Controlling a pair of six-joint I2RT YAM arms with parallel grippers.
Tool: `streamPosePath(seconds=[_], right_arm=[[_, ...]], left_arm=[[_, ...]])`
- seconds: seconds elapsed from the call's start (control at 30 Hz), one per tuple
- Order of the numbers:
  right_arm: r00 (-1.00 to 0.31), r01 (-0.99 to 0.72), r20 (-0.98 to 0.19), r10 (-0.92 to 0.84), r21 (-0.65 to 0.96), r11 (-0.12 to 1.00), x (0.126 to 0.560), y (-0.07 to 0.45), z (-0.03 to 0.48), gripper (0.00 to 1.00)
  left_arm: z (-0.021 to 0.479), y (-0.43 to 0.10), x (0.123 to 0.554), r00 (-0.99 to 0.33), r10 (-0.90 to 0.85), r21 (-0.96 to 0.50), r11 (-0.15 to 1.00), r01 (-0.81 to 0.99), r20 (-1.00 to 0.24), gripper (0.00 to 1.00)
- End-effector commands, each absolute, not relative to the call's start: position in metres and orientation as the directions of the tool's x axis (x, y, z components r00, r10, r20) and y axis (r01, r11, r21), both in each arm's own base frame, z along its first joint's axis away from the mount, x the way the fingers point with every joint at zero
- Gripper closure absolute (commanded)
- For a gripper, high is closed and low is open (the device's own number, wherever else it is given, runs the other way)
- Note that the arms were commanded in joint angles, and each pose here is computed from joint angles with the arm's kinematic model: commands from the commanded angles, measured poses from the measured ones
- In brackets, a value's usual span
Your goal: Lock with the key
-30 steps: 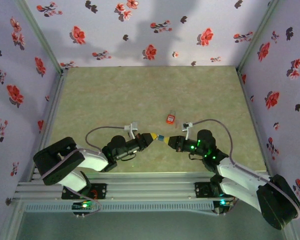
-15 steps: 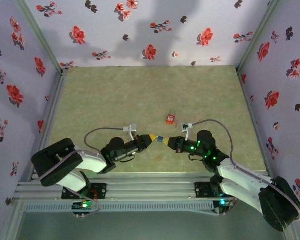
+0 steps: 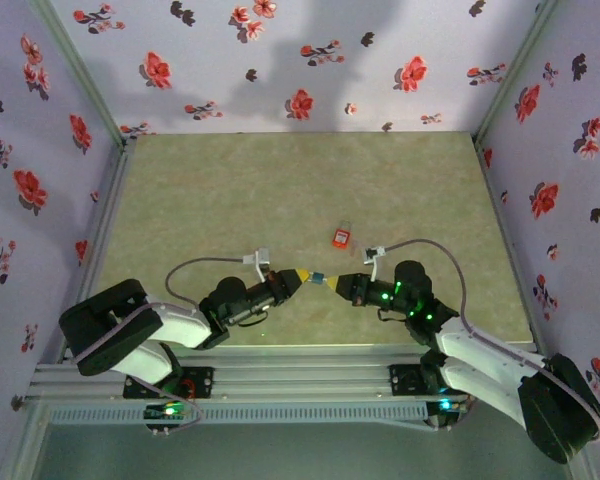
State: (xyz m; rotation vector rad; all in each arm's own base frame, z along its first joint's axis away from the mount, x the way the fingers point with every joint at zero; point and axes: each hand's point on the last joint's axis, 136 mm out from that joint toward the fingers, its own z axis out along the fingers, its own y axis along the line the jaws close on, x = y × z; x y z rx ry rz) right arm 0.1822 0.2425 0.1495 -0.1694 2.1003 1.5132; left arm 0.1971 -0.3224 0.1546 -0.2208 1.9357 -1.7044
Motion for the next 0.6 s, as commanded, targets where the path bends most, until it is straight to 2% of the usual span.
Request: streamPosePath(seconds=[0.0, 0.57], right_arm=[[-0.821, -0.438, -0.528, 0.217, 0.827, 0.353, 0.1853, 0.2424, 0.1592, 1.0], [-0.813, -0.442, -0.537, 0.223, 0.82, 0.364, 0.1854, 0.2399, 0.1599, 1.0]], left_arm=[[0.1624, -0.3099, 0.2106, -0.781, -0.543, -0.951, 0.19, 0.243, -0.308, 1.0], [0.1586, -0.307, 0.2109, -0.781, -0.546, -0.952, 0.197, 0.233, -0.304, 1.0]])
